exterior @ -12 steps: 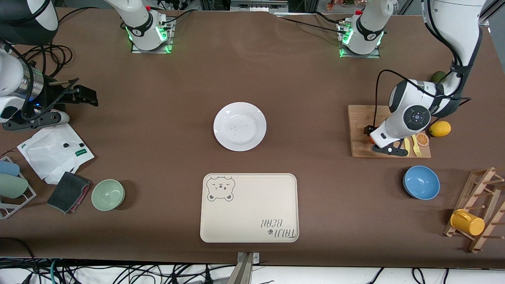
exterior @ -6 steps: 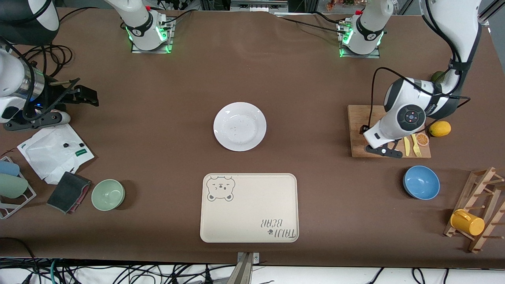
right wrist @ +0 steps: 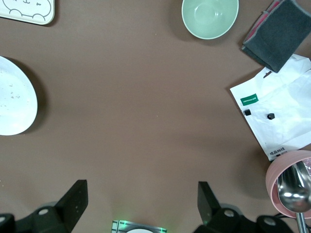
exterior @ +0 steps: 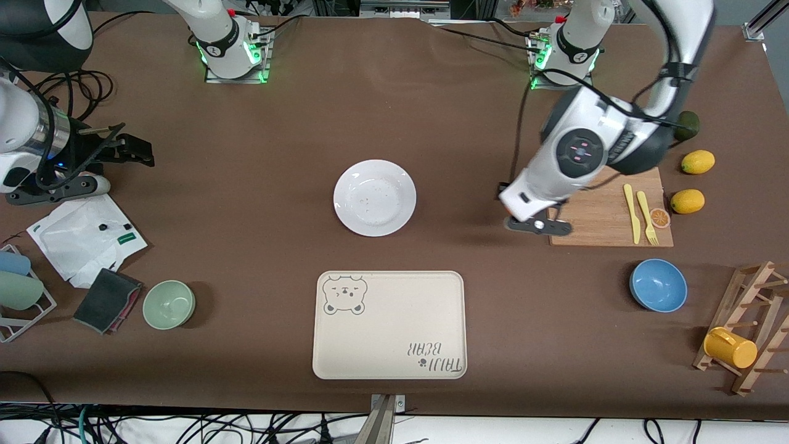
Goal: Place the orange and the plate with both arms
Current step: 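Carry the orange to the white plate and release it, then retract the left gripper while the right gripper reaches the plate rim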
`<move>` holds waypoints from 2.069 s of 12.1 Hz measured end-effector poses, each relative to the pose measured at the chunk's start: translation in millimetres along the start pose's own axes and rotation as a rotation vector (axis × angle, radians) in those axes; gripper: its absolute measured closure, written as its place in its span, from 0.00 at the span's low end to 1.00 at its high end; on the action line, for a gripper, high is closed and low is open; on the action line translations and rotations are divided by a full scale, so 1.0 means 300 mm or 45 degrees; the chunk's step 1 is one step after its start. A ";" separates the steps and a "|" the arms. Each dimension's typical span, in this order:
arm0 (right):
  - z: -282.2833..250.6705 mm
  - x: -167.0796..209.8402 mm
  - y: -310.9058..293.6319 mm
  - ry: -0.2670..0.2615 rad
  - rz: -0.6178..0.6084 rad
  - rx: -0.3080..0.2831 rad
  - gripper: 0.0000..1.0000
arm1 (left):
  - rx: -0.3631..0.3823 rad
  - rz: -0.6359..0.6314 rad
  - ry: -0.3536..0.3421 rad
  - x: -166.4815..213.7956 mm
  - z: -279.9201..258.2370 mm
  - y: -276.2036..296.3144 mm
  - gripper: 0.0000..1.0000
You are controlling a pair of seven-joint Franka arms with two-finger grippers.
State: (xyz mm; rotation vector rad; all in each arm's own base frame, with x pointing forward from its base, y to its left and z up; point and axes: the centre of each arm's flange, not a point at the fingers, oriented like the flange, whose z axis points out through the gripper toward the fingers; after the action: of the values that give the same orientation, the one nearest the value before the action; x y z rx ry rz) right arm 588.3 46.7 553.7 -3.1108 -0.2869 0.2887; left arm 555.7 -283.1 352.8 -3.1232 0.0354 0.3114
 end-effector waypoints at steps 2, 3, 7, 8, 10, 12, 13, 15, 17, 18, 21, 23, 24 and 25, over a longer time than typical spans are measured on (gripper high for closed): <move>0.004 0.001 0.001 -0.003 0.001 0.001 0.00 | -0.038 -0.145 -0.032 -0.029 0.061 0.242 0.20; 0.006 0.002 0.001 -0.004 0.001 0.001 0.00 | -0.051 -0.218 -0.043 -0.035 0.109 0.365 0.20; 0.015 0.007 0.005 -0.011 0.003 0.002 0.00 | -0.168 -0.472 -0.030 -0.041 0.296 0.724 0.20; 0.017 0.008 0.003 -0.012 0.002 0.002 0.00 | -0.198 -0.509 -0.023 -0.039 0.350 0.761 0.20; 0.027 0.018 -0.001 -0.011 -0.001 0.000 0.00 | -0.225 -0.530 -0.030 -0.042 0.475 0.806 0.20; 0.053 0.039 -0.003 -0.019 -0.003 -0.001 0.00 | -0.238 -0.544 -0.035 -0.035 0.523 0.820 0.19; 0.065 0.047 -0.004 -0.024 -0.004 -0.001 0.00 | -0.248 -0.549 -0.026 -0.023 0.507 0.818 0.13; 0.070 0.051 -0.004 -0.026 -0.004 -0.001 0.00 | -0.261 -0.556 -0.013 -0.008 0.486 0.816 0.00; 0.070 0.050 -0.004 -0.025 -0.004 -0.001 0.00 | -0.269 -0.564 0.002 0.012 0.435 0.803 0.00; 0.070 0.050 -0.004 -0.025 -0.004 -0.001 0.00 | -0.251 -0.577 -0.001 0.030 0.384 0.772 0.00; 0.071 0.051 -0.006 -0.026 -0.005 -0.001 0.00 | -0.203 -0.547 0.010 0.109 0.138 0.580 0.00; 0.080 0.055 -0.025 -0.028 -0.015 0.017 0.00 | -0.157 -0.450 0.002 0.156 0.004 0.409 0.00; 0.086 0.059 -0.053 -0.025 -0.028 0.054 0.00 | -0.133 -0.394 -0.010 0.180 -0.056 0.307 0.00; 0.091 0.065 -0.083 -0.020 -0.042 0.087 0.00 | -0.116 -0.349 -0.022 0.200 -0.116 0.201 0.00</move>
State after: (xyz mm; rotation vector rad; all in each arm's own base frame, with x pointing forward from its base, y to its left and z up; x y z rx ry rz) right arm 597.6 74.5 523.7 -3.0348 -0.3209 0.3153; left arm 620.0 -344.9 374.9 -3.1564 -0.4138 0.3426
